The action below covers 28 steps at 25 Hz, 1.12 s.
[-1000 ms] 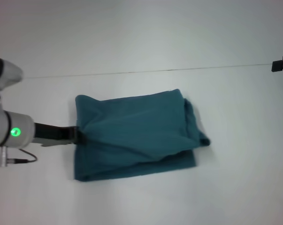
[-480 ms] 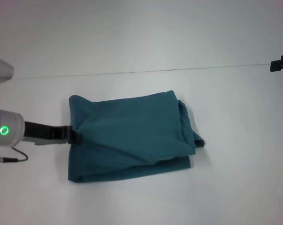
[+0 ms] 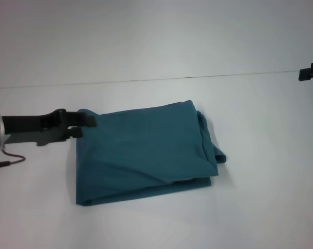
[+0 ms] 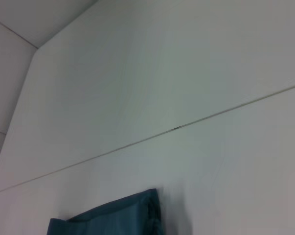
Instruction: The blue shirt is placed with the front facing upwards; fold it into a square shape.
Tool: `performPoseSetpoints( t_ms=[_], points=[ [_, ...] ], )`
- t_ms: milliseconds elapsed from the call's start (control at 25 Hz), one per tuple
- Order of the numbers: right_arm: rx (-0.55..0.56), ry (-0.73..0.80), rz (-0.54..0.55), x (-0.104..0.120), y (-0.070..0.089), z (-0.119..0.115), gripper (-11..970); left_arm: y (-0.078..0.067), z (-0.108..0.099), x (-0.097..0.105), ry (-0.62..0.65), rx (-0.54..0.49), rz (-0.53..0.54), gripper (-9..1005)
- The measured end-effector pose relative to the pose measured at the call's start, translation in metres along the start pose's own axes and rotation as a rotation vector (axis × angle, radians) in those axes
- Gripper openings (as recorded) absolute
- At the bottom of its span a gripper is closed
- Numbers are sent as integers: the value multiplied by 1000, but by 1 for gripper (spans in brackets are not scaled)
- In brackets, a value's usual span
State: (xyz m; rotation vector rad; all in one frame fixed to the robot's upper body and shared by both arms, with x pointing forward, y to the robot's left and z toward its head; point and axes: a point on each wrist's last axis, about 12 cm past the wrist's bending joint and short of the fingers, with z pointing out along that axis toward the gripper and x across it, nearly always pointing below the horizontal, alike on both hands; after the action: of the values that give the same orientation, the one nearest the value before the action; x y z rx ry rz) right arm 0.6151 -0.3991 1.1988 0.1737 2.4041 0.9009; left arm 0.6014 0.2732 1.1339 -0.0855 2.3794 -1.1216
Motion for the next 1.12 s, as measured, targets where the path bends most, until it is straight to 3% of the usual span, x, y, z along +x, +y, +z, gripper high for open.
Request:
performPoseSetpoints(
  t_ms=[280,560,720,880,1120],
  points=[
    [-7,9,-9,1,2,3,763,3,25,22,54,108,-136,626],
    [-8,15,-7,3,0,5,763,11,44,35,56,51,-152,890],
    [-8,19,-6,5,-2,5,762,13,49,42,88,21,-129,906],
    [-9,21,-16,6,-2,5,762,8,39,40,107,72,-95,923],
    [-26,43,-49,8,1,6,761,-6,-5,25,71,248,25,923]
  ],
)
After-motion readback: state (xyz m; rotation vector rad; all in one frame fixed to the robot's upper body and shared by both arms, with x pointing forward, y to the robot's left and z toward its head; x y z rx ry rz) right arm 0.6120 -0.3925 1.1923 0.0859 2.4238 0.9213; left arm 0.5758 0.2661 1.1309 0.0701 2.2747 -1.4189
